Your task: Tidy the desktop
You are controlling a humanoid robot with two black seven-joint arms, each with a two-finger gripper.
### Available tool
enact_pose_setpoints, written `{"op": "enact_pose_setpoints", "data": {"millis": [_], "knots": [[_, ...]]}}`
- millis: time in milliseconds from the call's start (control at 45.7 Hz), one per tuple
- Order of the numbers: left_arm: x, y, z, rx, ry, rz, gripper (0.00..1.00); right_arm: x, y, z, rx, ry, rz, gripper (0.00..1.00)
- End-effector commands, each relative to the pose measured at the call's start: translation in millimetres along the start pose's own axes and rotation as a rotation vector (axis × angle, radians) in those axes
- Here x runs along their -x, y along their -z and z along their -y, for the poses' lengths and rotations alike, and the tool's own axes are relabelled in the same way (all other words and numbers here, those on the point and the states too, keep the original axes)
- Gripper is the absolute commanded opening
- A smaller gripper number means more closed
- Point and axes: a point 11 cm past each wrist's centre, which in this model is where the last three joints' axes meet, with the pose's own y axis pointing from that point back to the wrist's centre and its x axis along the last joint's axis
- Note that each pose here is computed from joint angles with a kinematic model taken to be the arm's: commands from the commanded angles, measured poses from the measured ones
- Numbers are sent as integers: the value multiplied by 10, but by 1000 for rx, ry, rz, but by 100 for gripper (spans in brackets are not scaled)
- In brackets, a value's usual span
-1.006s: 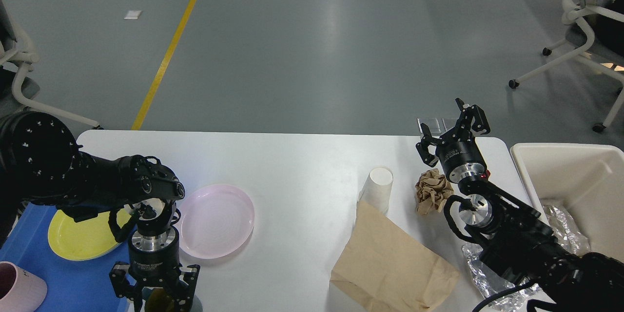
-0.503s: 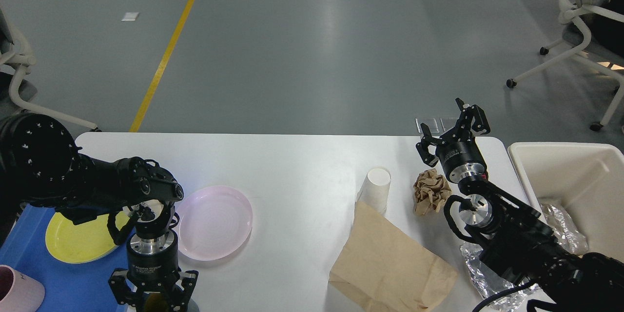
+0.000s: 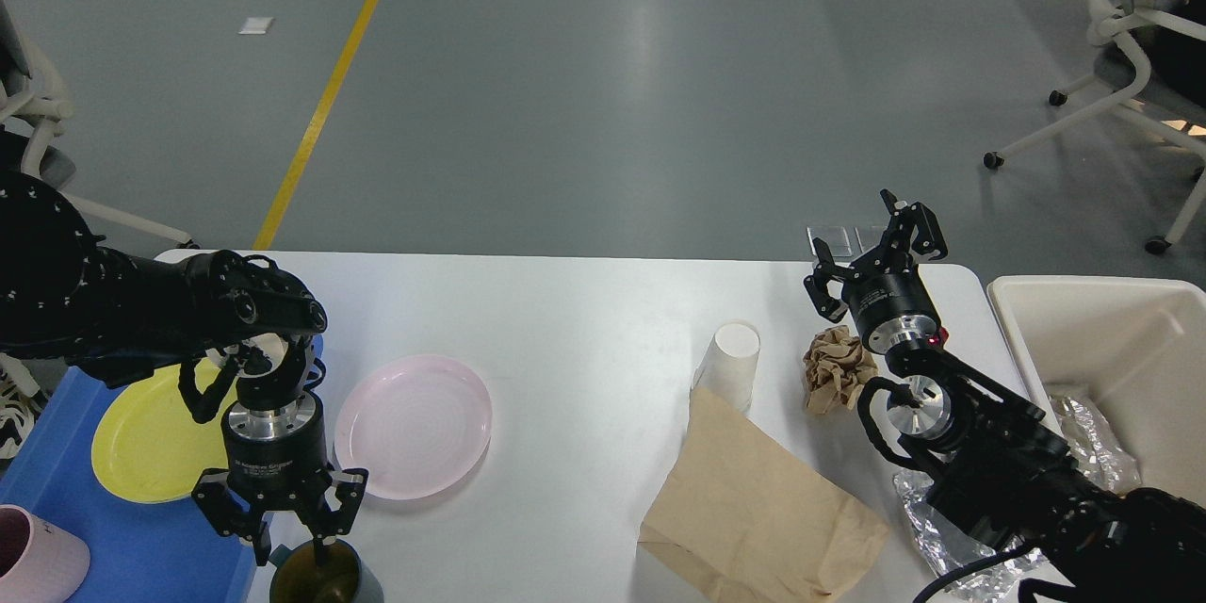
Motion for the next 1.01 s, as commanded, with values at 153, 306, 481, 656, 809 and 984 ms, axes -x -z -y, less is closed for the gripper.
{"op": "enact_pose_setpoints", "data": {"millis": [153, 306, 481, 656, 809, 984], "knots": [[4, -3, -13, 11, 2, -1, 0, -1, -1, -1, 0, 0, 0, 100], [18, -24, -18, 11, 14, 10, 0, -1, -1, -1, 0, 0, 0, 100], [-1, -55, -21, 17, 0, 10, 42, -1, -1, -1, 0, 0, 0, 100], [-40, -110, -147, 29, -31, 19, 87, -1, -1, -1, 0, 0, 0, 100], [-55, -123, -488, 25, -83, 37, 93, -1, -1, -1, 0, 0, 0, 100], [63, 31, -758, 4, -101, 28, 96, -1, -1, -1, 0, 0, 0, 100]]}}
